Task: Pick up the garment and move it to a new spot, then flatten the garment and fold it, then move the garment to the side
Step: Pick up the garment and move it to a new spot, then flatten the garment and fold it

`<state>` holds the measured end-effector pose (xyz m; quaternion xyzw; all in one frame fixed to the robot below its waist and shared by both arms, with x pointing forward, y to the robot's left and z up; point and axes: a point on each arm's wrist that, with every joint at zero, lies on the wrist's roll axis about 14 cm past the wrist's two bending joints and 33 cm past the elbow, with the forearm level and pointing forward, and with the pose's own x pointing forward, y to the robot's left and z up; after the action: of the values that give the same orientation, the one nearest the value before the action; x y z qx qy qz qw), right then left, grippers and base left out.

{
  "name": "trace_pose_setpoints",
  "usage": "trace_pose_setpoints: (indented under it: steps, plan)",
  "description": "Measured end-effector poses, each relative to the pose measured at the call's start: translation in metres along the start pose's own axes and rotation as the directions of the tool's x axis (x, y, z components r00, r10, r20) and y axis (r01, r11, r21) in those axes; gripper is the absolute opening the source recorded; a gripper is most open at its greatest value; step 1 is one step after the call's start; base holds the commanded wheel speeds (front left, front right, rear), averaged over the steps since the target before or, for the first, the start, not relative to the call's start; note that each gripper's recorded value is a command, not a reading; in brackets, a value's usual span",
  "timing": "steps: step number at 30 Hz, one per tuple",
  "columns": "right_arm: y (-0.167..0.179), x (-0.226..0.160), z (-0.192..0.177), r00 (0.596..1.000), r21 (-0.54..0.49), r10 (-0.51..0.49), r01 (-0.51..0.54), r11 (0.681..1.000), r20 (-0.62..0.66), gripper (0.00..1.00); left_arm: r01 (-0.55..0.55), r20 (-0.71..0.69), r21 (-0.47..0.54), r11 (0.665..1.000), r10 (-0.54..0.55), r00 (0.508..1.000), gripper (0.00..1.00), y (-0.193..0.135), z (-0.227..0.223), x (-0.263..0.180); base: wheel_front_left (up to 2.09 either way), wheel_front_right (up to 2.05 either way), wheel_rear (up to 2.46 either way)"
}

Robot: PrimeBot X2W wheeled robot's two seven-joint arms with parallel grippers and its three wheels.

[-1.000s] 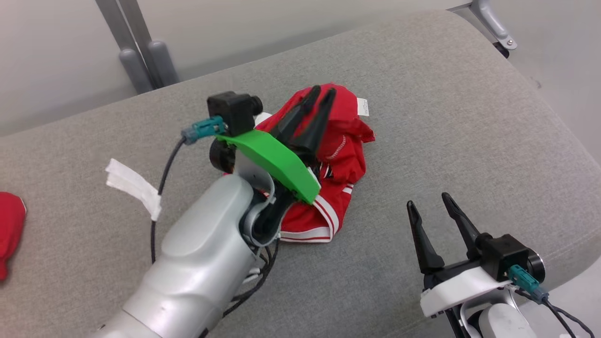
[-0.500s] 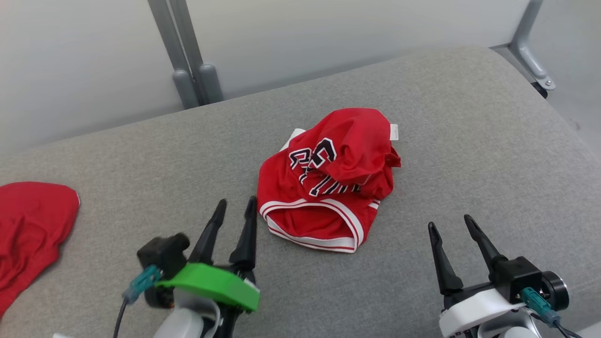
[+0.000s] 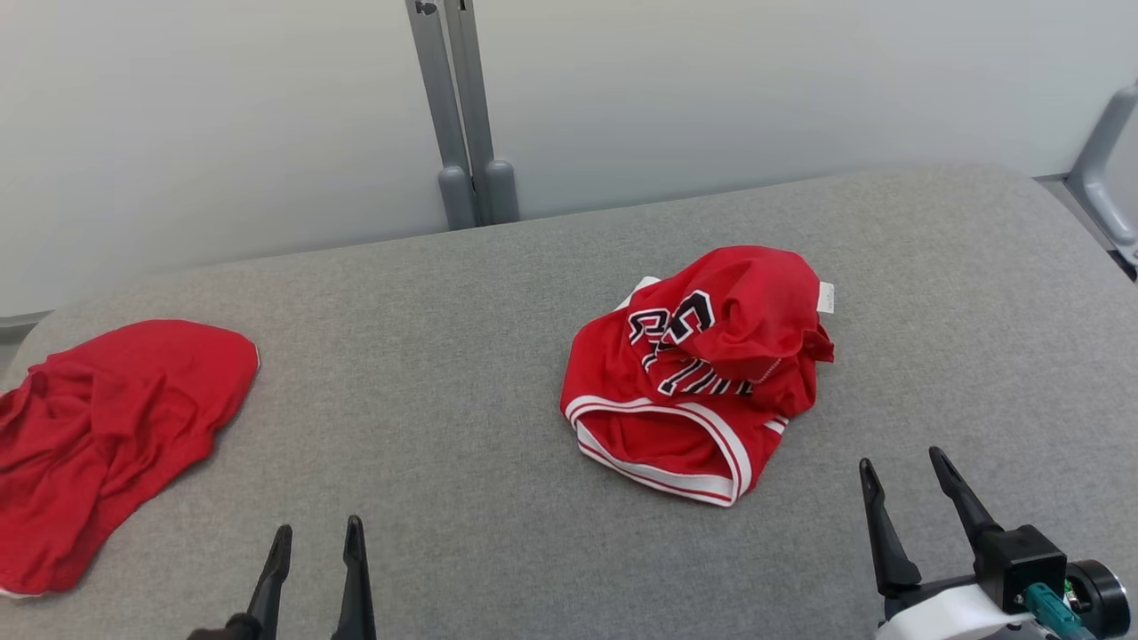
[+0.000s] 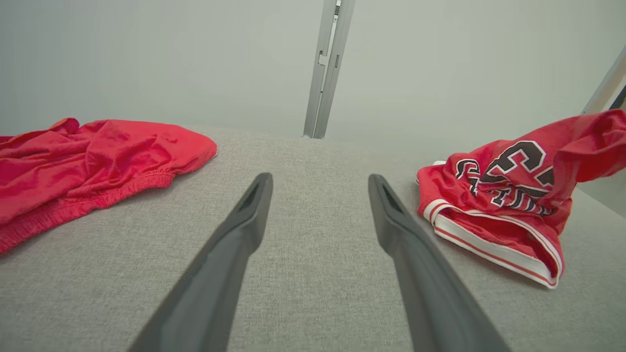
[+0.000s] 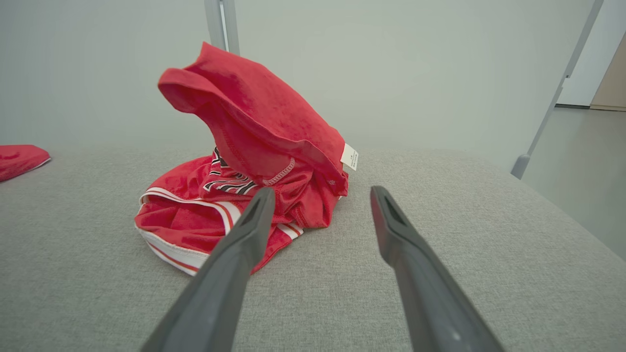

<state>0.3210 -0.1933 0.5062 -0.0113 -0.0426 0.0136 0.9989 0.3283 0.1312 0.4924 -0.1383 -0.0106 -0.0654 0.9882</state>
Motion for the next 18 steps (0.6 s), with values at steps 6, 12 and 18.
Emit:
trace_pose_setpoints:
  steps: [6, 12, 18]
  plan:
    - [0.005, 0.0, -0.002, 1.0, -0.004, 0.018, -0.018, 1.0, -0.006, 1.0, -0.021, -0.019, 0.064, 0.998, 0.022, 1.0, 1.0, 0.015, -0.005, -0.018, 0.0, 0.0, 0.0]
    - [0.011, 0.003, -0.005, 0.999, 0.0, 0.036, -0.036, 0.999, -0.015, 1.0, -0.036, -0.018, 0.061, 0.997, 0.037, 0.999, 1.0, 0.02, -0.005, -0.019, 0.0, 0.0, 0.0]
    - [0.015, 0.005, -0.007, 0.999, 0.004, 0.048, -0.047, 0.999, -0.021, 1.0, -0.035, -0.018, 0.061, 0.998, 0.036, 0.999, 1.0, 0.02, -0.005, -0.017, 0.0, 0.0, 0.0]
